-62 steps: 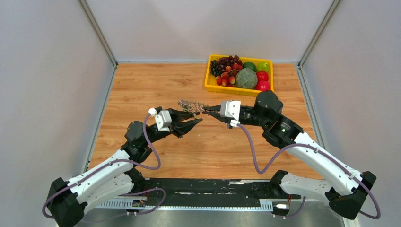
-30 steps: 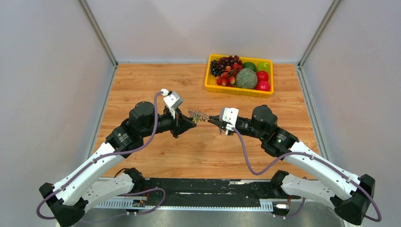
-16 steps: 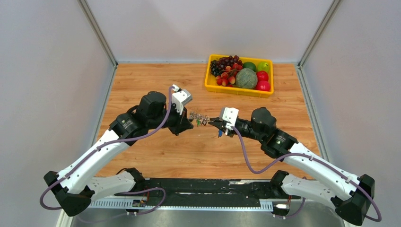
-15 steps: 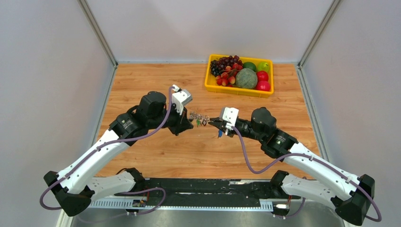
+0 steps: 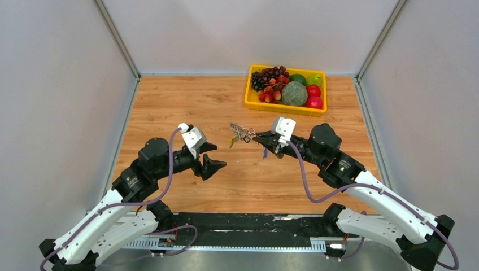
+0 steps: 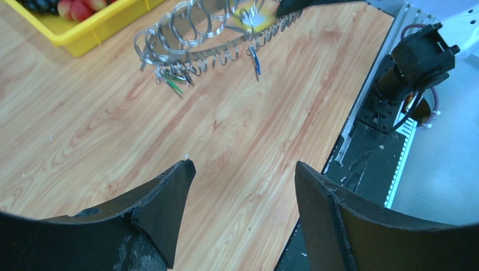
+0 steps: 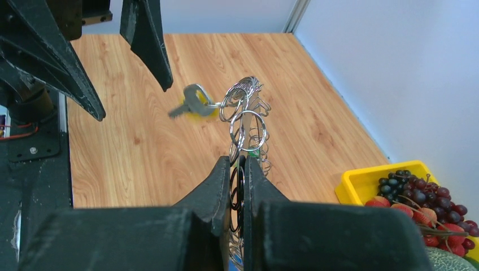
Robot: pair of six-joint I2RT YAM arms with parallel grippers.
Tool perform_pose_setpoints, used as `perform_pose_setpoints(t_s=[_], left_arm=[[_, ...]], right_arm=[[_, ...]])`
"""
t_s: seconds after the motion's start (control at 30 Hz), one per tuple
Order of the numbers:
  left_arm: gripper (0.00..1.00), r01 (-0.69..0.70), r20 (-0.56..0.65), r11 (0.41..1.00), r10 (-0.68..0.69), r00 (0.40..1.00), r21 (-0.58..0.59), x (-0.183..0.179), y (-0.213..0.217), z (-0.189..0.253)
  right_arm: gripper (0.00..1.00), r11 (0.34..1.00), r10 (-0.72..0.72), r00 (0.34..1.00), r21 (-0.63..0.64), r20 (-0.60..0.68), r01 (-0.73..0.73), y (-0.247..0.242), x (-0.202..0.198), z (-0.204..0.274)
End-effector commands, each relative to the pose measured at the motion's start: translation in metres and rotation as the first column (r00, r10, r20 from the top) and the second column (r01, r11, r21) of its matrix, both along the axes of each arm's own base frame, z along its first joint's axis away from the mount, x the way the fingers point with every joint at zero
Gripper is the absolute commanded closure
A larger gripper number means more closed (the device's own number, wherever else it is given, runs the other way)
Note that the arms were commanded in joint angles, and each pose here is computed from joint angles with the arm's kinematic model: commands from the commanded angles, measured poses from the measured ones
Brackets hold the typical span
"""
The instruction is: Remove the keys from the keyring
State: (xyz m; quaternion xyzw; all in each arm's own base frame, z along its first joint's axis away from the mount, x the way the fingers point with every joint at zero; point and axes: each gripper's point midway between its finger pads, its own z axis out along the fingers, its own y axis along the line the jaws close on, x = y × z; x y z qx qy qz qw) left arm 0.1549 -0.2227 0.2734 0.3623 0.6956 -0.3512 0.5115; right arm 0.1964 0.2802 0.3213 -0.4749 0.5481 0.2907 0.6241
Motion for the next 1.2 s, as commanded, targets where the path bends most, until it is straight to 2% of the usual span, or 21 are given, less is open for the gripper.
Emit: perform_pose_setpoints(t_s=[0.0,0.17,0.33,0.63,0.87,1.03,1.17], left_arm=[[0.23,0.029,0.165,0.992,-0.009,0.986,-0.123,0.004,-0.006,0.042],[0.23,0.094,0.201,0.981,-0.060,0.978,-0.168,0.000,-0.016,0.043],[0.22,0.136,0.324,0.952,-0.041,0.945,-0.275,0.003,-0.023,0.066],[0.21,0.156,0.431,0.929,0.005,0.902,-0.337,0.024,-0.038,0.089],[0.19,0.161,0.459,0.917,0.027,0.888,-0.365,0.035,-0.047,0.102],[0.21,0.169,0.473,0.911,0.032,0.880,-0.377,0.038,-0.051,0.109],[0.29,0.172,0.481,0.912,0.031,0.876,-0.372,0.041,-0.053,0.112]], right_arm=[[1.00,0.992,0.001,0.997,0.125,0.079,-0.011,-0.006,-0.008,0.063],[1.00,0.988,0.012,0.995,0.150,0.095,-0.026,-0.006,-0.011,0.081],[1.00,0.985,0.029,0.994,0.167,0.108,-0.047,-0.002,-0.012,0.096],[1.00,0.979,0.084,0.991,0.176,0.107,-0.102,0.009,-0.015,0.109],[1.00,0.977,0.099,0.989,0.176,0.112,-0.118,0.011,-0.017,0.112],[1.00,0.975,0.118,0.986,0.174,0.114,-0.137,0.013,-0.020,0.112],[1.00,0.974,0.128,0.985,0.174,0.116,-0.147,0.014,-0.022,0.113]])
